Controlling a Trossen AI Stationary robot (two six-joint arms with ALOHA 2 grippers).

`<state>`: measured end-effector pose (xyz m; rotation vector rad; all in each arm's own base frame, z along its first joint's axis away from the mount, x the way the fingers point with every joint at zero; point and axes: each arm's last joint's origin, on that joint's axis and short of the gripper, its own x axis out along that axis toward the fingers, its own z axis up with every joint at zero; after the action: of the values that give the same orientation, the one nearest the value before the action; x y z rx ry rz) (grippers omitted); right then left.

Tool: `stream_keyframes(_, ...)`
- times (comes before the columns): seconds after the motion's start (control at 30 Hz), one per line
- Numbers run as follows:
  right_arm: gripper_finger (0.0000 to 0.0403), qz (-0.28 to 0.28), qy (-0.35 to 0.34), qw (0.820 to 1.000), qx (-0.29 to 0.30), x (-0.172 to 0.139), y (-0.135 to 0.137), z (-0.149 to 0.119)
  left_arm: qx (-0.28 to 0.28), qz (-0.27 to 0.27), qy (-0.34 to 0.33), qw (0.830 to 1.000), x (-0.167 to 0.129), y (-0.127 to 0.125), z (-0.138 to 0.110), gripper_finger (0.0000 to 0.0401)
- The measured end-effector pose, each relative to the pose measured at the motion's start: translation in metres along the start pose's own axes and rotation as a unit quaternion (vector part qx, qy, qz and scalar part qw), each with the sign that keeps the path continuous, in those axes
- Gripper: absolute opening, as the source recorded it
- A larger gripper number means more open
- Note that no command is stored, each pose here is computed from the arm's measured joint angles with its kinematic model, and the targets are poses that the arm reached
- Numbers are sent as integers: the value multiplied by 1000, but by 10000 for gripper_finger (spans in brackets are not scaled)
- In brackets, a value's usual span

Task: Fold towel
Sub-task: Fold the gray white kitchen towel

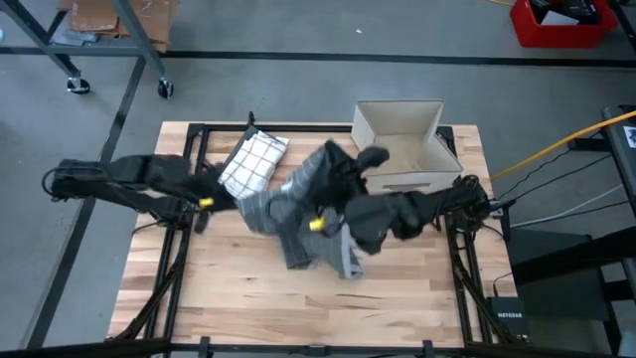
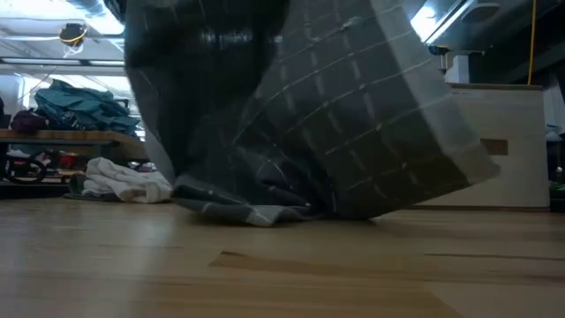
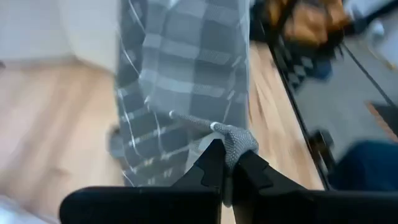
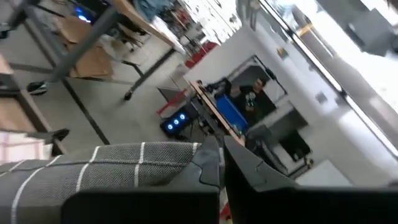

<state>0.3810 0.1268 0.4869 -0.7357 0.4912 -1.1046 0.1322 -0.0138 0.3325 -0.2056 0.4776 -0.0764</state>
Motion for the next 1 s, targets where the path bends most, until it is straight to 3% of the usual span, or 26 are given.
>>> stream_keyframes(0.17, 7, -9, 6, 997, 79, 23, -28, 3, 35, 67, -98, 992, -37, -2, 27, 0)
stream_keyframes(0.33, 7, 3, -32, 985, 171, 37, -64, 5, 72, 136, -179, 972, -64, -5, 55, 0)
stream_keyframes(0.47, 7, 17, -87, 968, 236, 47, -91, 6, 71, 196, -287, 935, -85, -8, 82, 0)
stream_keyframes(0.67, 7, 14, -156, 940, 305, 60, -131, 2, 91, 245, -414, 872, -113, -15, 117, 0)
stream_keyframes(1.0, 7, -35, -195, 933, 302, 71, -174, -9, 150, 322, -487, 798, -154, -25, 162, 0)
